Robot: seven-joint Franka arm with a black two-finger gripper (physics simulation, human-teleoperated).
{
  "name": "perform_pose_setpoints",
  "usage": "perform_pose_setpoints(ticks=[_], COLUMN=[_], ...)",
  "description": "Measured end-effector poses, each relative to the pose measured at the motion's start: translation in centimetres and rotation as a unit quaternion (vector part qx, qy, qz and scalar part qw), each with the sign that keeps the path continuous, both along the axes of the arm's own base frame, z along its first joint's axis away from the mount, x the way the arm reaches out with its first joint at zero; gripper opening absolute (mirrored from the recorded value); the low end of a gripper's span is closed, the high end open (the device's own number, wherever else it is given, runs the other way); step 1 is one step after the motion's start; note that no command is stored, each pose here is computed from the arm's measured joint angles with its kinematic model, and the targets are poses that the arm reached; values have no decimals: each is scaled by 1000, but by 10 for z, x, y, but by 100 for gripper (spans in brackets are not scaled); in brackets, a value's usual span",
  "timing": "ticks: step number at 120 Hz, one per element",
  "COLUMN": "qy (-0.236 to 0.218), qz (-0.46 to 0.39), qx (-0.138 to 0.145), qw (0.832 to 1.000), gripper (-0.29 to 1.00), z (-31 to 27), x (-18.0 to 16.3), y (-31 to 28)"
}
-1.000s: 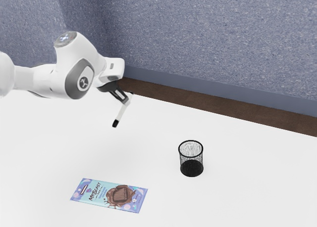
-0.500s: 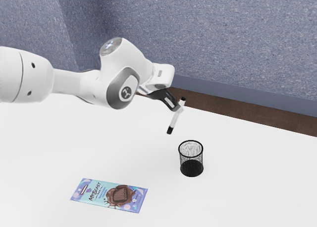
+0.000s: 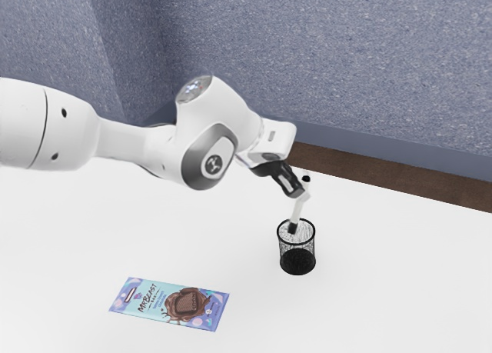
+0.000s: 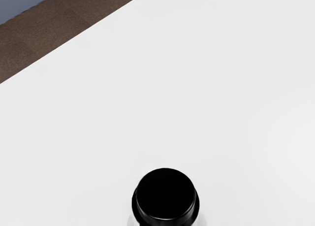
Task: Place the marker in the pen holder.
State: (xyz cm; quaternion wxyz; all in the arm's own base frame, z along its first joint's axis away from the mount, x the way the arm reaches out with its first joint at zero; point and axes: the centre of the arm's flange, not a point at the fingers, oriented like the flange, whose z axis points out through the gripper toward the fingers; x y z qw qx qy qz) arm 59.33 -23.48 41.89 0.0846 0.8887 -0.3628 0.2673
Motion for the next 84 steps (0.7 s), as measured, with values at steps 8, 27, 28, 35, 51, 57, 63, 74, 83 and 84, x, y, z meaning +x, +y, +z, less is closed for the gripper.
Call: perform_pose_setpoints(ticks=[8,27,28,35,51,57,63,74,83,84], qy=[3,13,14,16,38,43,51,68,96,100], qz=[-2,-3,-4,-5,8,30,60,133,188,194], qx=[-1,-3,-3,-4,-1,5,21,54,79,81], qw=[1000,1000,1000,1000,999,999,997,987,974,972], gripper=[-5,21,23,34,51,55,58,62,65,65], z=[-3,-15,-15,-17,-31,-3,34,115,170,174], x=[-1,2,2,3,14,38,59,79,47,43], y=[-2,-3,-3,-3,12,44,89,186,246,251])
